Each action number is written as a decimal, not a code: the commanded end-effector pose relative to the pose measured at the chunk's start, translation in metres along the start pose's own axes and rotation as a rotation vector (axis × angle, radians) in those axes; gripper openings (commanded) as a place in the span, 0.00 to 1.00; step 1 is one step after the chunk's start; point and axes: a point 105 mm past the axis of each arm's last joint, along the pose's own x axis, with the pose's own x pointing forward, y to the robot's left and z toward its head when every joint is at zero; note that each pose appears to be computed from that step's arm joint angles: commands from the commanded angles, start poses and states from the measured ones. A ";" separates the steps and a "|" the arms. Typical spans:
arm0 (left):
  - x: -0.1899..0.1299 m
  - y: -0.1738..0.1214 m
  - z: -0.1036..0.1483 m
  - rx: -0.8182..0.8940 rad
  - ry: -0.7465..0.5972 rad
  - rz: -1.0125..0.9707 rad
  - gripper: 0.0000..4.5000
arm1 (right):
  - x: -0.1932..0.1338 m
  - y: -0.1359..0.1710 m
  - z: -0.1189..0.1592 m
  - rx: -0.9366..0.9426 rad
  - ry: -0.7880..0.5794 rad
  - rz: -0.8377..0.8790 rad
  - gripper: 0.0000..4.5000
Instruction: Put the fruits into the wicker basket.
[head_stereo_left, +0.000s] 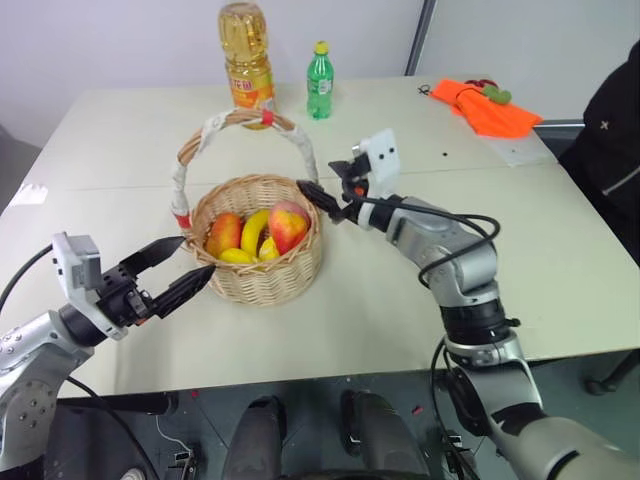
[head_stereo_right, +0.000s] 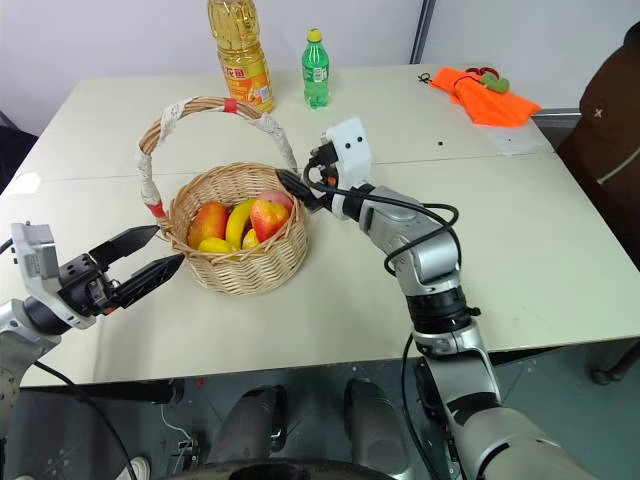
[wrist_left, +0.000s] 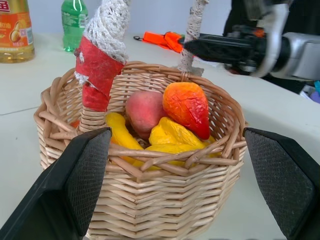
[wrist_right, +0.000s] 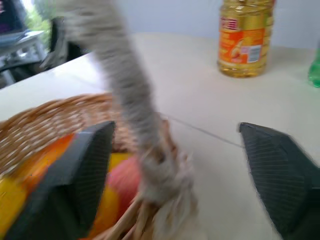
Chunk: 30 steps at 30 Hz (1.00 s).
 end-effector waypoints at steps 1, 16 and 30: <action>-0.003 -0.004 0.012 0.041 -0.037 0.000 1.00 | -0.004 -0.001 0.025 0.033 -0.118 0.005 0.47; 0.021 -0.013 0.009 0.031 -0.058 -0.054 1.00 | -0.106 -0.129 0.076 -0.132 -0.254 -0.522 0.01; 0.045 -0.008 0.005 0.036 -0.071 -0.033 1.00 | -0.166 -0.204 0.066 -0.156 -0.227 -0.847 0.64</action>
